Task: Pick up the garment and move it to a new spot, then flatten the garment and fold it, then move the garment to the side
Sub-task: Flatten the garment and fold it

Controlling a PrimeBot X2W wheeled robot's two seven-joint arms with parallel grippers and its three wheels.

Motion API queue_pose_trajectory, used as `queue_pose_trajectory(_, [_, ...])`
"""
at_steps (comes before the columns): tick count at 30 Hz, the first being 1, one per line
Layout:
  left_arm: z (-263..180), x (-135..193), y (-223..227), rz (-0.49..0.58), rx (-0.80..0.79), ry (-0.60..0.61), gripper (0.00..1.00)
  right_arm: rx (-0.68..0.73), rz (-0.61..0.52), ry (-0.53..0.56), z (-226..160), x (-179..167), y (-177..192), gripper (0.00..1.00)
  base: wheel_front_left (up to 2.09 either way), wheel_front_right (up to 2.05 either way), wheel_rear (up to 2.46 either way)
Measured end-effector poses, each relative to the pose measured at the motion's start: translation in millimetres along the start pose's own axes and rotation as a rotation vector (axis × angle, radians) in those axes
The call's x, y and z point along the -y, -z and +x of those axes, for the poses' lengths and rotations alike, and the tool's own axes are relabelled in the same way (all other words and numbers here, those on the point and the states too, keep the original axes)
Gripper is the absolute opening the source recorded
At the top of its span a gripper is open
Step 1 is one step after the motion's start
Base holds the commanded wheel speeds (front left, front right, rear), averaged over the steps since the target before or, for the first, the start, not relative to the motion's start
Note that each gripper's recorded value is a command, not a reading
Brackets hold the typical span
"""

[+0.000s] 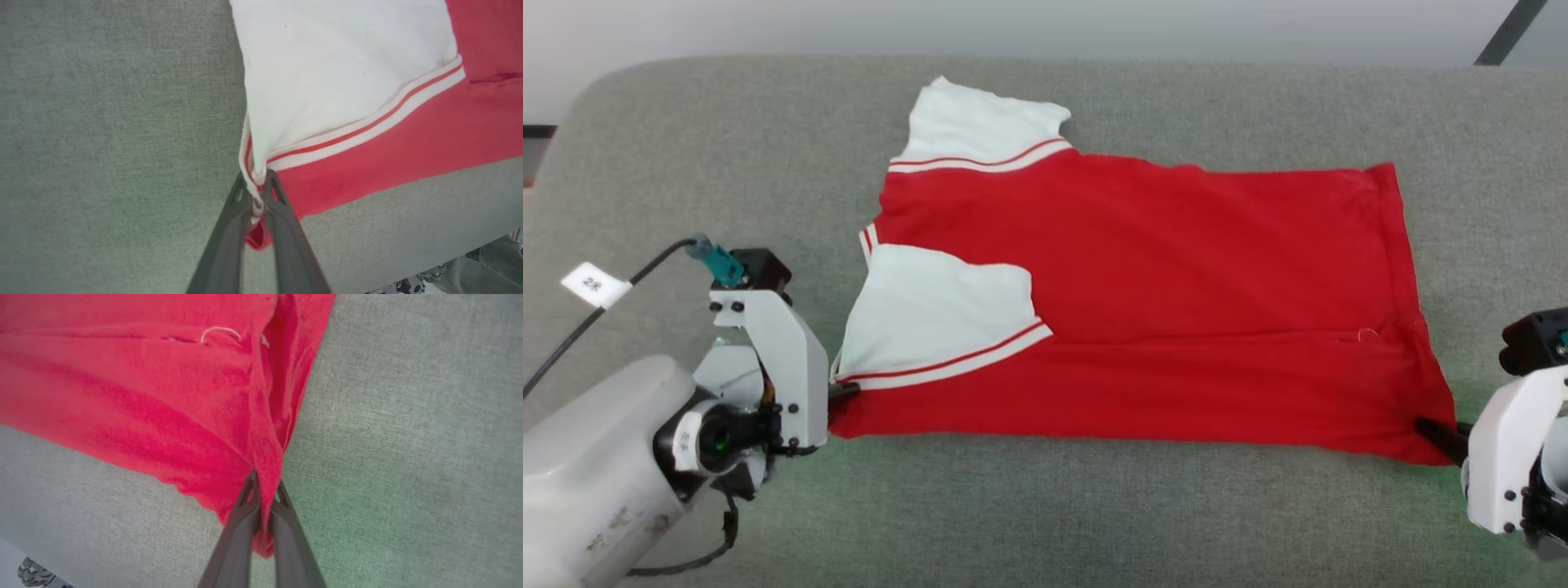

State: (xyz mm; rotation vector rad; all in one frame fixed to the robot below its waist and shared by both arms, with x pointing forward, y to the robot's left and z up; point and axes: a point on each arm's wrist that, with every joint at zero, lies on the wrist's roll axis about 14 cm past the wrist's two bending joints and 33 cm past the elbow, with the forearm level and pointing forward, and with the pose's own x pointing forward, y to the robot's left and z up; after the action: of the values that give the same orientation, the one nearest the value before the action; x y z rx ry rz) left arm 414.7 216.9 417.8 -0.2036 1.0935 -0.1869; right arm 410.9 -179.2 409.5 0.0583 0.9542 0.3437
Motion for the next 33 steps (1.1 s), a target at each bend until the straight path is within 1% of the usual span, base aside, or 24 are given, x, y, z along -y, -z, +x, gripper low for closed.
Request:
queue_pose_trajectory(6, [-15.6, 5.4, 3.8, 0.016, 0.013, 0.001, 0.00, -0.019, 0.001, 0.009, -11.8, 0.9, 6.9, 0.00, 0.00, 0.00, 0.00])
queue_pose_trajectory(11, [-22.3, 7.3, 16.3, 0.016, -0.002, -0.001, 0.00, -0.044, 0.016, 0.014, -19.0, 1.6, 16.6, 0.00, 0.00, 0.00, 0.00])
queue_pose_trajectory(22, [-13.4, 14.9, 52.2, -0.005, -0.081, 0.015, 0.00, -0.110, 0.052, 0.005, -20.6, -4.8, 41.9, 0.00, 0.00, 0.00, 0.00])
queue_pose_trajectory(27, [-7.4, 14.7, 61.5, -0.023, -0.107, 0.014, 0.00, -0.110, 0.046, 0.001, -19.9, -8.3, 43.8, 0.00, 0.00, 0.00, 0.00])
queue_pose_trajectory(28, [-6.6, 14.3, 61.7, -0.026, -0.108, 0.013, 0.00, -0.104, 0.043, 0.000, -19.9, -8.6, 42.9, 0.15, 0.00, 0.00, 0.00])
queue_pose_trajectory(29, [-6.0, 14.0, 61.2, -0.026, -0.104, 0.013, 0.00, -0.099, 0.040, 0.004, -19.9, -8.3, 42.1, 0.45, 0.00, 0.00, 0.00])
queue_pose_trajectory(30, [-5.6, 13.3, 60.2, -0.027, -0.099, 0.011, 0.12, -0.098, 0.036, 0.006, -19.9, -8.3, 42.2, 0.84, 0.00, 0.00, 0.00])
queue_pose_trajectory(31, [-5.4, 12.6, 59.6, -0.028, -0.095, 0.010, 0.19, -0.097, 0.032, 0.006, -20.1, -8.6, 41.9, 1.00, 0.00, 0.00, 0.00])
queue_pose_trajectory(32, [-5.5, 12.8, 59.1, -0.026, -0.093, 0.012, 0.33, -0.093, 0.027, 0.006, -20.4, -8.8, 41.3, 1.00, 0.00, 0.00, 0.00])
queue_pose_trajectory(33, [-5.9, 12.2, 58.6, -0.026, -0.090, 0.011, 0.40, -0.087, 0.025, 0.007, -21.1, -8.6, 40.1, 1.00, 0.00, 0.00, 0.00])
